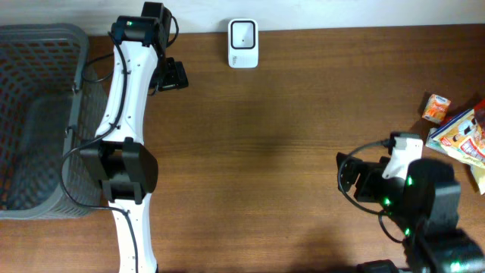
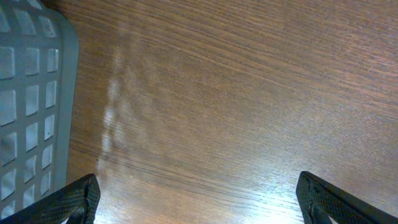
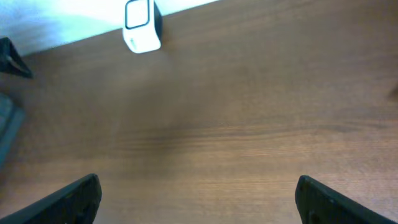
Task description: Scan the item barcode
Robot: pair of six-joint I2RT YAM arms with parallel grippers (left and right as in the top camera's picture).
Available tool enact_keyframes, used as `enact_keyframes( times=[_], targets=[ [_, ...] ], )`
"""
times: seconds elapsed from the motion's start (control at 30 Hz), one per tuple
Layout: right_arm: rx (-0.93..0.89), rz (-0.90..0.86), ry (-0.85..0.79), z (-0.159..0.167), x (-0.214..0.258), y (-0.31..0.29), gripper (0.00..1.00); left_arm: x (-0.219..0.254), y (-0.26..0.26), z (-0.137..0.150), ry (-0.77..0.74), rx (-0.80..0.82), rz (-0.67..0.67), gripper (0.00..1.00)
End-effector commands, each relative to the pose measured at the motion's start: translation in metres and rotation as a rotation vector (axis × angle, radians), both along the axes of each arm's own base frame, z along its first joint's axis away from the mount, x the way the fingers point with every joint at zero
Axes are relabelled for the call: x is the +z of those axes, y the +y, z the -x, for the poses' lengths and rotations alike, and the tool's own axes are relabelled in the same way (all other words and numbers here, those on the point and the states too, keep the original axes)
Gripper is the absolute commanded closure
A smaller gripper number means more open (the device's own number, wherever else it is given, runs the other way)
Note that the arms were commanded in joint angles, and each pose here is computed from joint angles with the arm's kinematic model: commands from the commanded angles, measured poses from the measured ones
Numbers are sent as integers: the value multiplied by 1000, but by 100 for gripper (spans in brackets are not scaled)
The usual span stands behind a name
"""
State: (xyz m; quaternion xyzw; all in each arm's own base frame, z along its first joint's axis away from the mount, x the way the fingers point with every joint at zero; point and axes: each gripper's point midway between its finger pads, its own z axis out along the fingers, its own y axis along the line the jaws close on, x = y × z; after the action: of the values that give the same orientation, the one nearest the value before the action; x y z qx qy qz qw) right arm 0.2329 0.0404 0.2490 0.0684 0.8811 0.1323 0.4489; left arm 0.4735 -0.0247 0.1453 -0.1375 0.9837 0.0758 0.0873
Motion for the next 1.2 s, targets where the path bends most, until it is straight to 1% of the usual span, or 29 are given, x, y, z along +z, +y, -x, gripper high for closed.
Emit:
enact_keyframes(
  times=[0.0, 0.07, 0.17, 0.27, 0.53, 0.6, 0.7, 0.77, 0.9, 1.03, 1.17],
  targets=[
    [-40, 13, -86, -1, -33, -10, 1, 3, 1, -1, -7, 3, -6, 1],
    [-23, -7, -172, -3, -54, -6, 1, 3, 1, -1, -7, 3, -6, 1],
    [-8, -30, -316, -8, -72, -2, 2, 3, 1, -1, -7, 3, -6, 1],
    [-18, -33, -392, -9, -82, -4, 1, 3, 1, -1, -7, 3, -6, 1],
    [-83, -28, -589, -13, -77, -18, 2, 3, 1, -1, -7, 3, -7, 1],
    [-97, -18, -600, -13, -74, -21, 2, 3, 1, -1, -7, 3, -7, 1],
    [-150, 3, -571, -14, -81, -30, 1, 3, 1, -1, -7, 3, -7, 1],
    [-137, 60, -536, -13, -91, -31, 1, 3, 1, -1, -7, 3, -7, 1],
    [-83, 207, -544, -13, -93, -31, 2, 3, 1, -1, -7, 3, -7, 1],
    [-119, 234, -540, -13, -93, -42, 2, 3, 1, -1, -7, 3, -6, 1],
    [-111, 253, -539, -13, -94, -42, 2, 3, 1, -1, -7, 3, -7, 1]
  ],
)
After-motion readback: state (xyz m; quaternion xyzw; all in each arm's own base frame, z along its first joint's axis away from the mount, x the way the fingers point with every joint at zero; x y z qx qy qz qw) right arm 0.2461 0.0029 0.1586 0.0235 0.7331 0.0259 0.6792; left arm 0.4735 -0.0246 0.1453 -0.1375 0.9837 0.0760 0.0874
